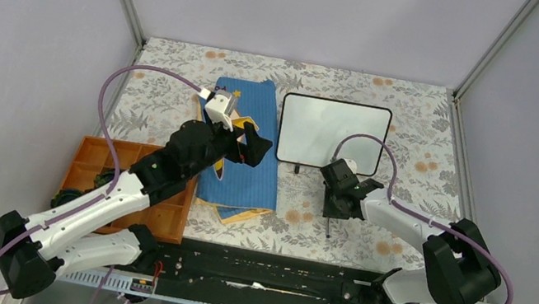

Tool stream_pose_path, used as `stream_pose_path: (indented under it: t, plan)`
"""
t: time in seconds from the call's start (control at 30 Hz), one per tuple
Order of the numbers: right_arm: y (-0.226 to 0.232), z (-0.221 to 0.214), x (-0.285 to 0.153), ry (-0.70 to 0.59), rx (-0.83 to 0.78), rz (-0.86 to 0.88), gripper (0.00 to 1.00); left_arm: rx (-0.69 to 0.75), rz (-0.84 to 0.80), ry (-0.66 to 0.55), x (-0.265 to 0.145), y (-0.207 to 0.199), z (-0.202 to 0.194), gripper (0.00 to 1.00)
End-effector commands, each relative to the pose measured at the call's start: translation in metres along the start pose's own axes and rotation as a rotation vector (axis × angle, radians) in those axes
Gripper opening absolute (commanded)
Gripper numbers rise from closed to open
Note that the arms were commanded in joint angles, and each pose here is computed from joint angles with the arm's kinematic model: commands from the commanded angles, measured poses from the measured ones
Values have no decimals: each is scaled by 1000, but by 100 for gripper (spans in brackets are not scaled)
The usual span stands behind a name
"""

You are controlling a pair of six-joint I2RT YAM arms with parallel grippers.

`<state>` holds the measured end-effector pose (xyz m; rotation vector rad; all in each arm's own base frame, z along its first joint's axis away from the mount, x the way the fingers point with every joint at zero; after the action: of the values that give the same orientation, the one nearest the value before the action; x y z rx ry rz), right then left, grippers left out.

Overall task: Write a sentence on the whiteboard
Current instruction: Move the whiteboard marker to the center of the board.

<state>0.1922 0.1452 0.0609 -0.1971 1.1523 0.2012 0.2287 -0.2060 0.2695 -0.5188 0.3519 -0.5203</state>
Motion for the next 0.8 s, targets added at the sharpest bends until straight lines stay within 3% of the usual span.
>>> stream_pose_path:
  t: [0.0,0.37,0.57,0.77]
  plan:
    - [5,4,-2,-16,-29,27,34,16,-16,-38,1,-8,13,99]
    - [6,25,-26,-112,-6,45,68,22,-20,-48,-1,-9,16,99]
    - [7,44,-57,-230,-3,100,70,25,-22,-51,-2,-9,16,99]
    - [11,59,-91,-436,-52,89,63,28,-15,-53,-1,-8,17,99]
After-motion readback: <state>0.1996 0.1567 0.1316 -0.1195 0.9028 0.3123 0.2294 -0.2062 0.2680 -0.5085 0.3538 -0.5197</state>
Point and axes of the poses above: each gripper's point midway between its finger pads, its own x axis out along the fingers, its own y axis along the line the jaws close on, z = x × y, the point moved 5 cm from there along -x, back along the fingers, and after that the axes turned 11 degrees about -x, right-handed, at the moved point
